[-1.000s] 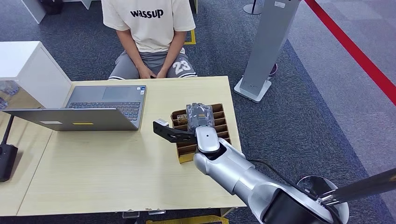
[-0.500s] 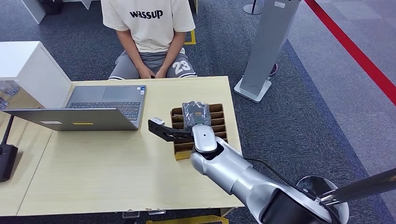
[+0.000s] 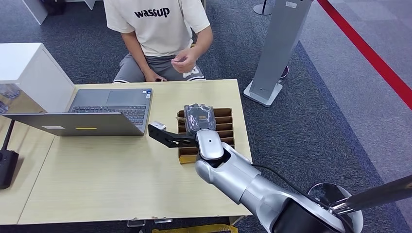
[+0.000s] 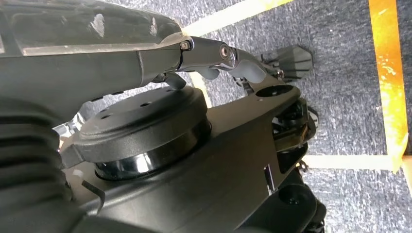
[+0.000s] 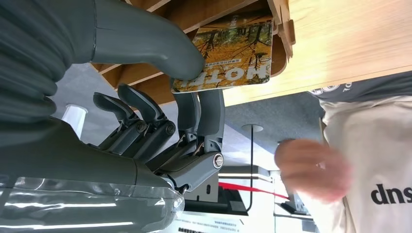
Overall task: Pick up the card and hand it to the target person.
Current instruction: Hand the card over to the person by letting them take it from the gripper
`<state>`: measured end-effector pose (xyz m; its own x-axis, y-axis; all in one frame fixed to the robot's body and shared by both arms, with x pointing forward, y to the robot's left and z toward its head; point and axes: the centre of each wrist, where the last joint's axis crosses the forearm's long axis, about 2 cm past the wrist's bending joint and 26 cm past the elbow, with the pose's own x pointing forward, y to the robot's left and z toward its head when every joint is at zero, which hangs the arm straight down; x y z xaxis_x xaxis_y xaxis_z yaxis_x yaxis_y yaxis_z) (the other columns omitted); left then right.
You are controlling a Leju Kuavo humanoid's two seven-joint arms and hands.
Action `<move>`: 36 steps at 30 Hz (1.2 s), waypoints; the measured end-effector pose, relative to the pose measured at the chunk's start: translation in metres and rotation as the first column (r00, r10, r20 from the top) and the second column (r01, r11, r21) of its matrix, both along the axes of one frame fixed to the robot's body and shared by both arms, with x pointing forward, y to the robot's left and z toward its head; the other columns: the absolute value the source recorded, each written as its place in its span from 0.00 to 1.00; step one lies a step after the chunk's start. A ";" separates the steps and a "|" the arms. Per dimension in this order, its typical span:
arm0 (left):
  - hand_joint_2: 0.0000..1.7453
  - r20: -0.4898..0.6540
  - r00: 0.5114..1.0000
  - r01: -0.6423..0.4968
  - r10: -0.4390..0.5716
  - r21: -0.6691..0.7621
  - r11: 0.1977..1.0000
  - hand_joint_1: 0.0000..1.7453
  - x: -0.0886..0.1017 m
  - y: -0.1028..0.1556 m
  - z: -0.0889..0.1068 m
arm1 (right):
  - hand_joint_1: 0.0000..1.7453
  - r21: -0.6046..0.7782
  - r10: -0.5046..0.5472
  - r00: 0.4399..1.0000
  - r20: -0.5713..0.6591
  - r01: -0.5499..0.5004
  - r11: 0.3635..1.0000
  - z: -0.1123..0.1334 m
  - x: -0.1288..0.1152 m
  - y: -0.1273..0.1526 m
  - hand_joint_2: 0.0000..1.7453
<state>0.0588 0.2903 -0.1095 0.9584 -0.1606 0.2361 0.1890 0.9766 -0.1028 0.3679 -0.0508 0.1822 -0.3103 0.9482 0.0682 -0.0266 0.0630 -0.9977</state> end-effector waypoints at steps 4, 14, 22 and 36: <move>1.00 -0.017 1.000 -0.009 0.009 0.001 1.000 0.00 0.000 0.001 0.000 | 1.00 0.012 -0.003 1.000 0.002 0.003 1.000 0.002 0.000 -0.001 1.00; 1.00 -0.035 0.999 -0.021 0.022 0.007 1.000 0.00 -0.003 0.002 0.000 | 1.00 0.135 -0.012 0.993 0.119 -0.004 0.991 0.032 -0.001 -0.007 1.00; 1.00 -0.036 0.999 -0.024 0.024 -0.026 0.999 0.00 -0.004 0.001 0.000 | 1.00 0.230 0.082 0.892 0.444 -0.202 0.952 0.057 -0.008 -0.017 1.00; 0.00 -0.042 0.998 -0.047 0.044 -0.084 0.995 0.00 -0.006 0.007 0.000 | 0.03 0.252 0.095 0.892 0.443 -0.226 0.941 0.053 -0.007 -0.023 1.00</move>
<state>0.0532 0.2976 -0.1099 0.9731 -0.0975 0.2087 0.1385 0.9716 -0.1919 0.3605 -0.0735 0.2357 -0.5174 0.8406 0.1603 0.3535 0.3806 -0.8545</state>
